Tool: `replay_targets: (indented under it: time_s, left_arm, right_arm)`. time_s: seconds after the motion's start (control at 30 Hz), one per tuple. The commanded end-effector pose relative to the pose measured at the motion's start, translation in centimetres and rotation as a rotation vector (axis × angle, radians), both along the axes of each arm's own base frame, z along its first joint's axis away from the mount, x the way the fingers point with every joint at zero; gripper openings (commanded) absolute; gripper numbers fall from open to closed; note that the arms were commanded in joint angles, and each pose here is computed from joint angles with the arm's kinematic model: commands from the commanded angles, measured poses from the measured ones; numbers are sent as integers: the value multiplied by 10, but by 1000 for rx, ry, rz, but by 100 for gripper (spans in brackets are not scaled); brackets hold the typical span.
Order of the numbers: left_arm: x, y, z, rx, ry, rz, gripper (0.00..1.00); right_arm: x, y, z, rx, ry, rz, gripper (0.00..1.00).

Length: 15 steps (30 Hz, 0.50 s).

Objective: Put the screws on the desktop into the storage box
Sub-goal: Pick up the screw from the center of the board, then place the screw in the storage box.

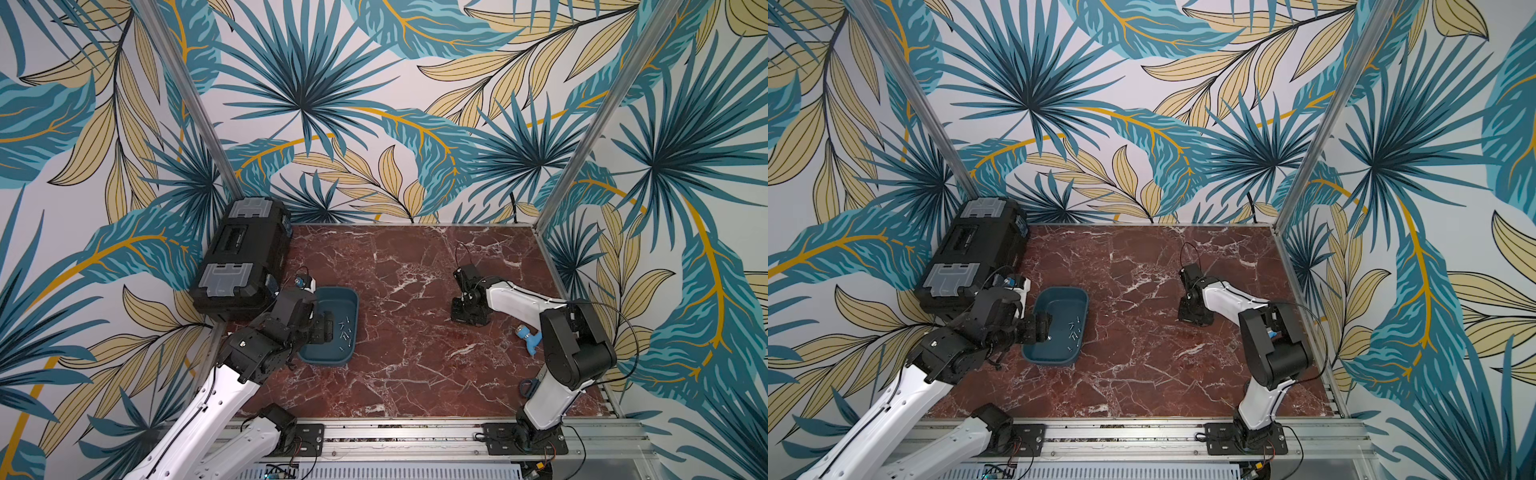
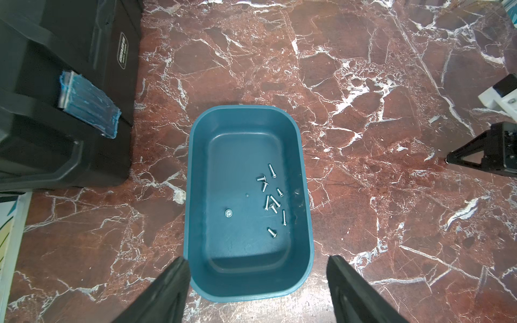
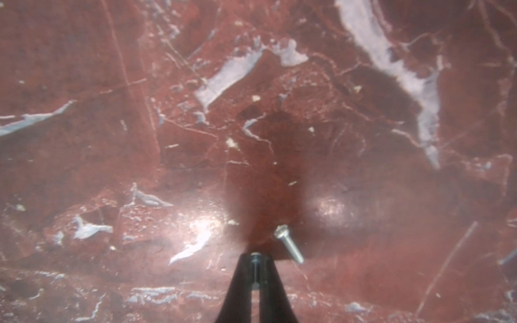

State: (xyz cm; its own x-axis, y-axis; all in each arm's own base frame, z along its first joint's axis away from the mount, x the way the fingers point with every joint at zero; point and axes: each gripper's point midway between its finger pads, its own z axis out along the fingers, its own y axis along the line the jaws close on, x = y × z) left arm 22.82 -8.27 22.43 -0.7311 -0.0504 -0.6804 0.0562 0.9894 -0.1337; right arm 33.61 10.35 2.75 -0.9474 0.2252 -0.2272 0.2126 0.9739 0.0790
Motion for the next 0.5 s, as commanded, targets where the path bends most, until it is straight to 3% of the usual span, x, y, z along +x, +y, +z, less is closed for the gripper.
replay_targets:
  time_s: [0.0, 0.13, 0.27, 0.37, 0.47]
  left_arm:
    - [0, 2, -7, 15, 4, -5, 82]
    - [0, 3, -6, 16, -3, 2, 82]
    - [0, 6, -5, 23, -7, 14, 82]
    - [0, 6, -5, 24, -7, 19, 82]
    - [0, 8, -5, 26, -10, 28, 82]
  right_arm:
    - [0, 25, 27, 77, -63, 82, 0]
    - [-4, 86, 60, 297, -159, 176, 0]
    - [-18, 176, 101, 541, -261, 299, 0]
    - [-29, 239, 116, 588, -294, 406, 0]
    - [-38, 286, 112, 556, -304, 495, 0]
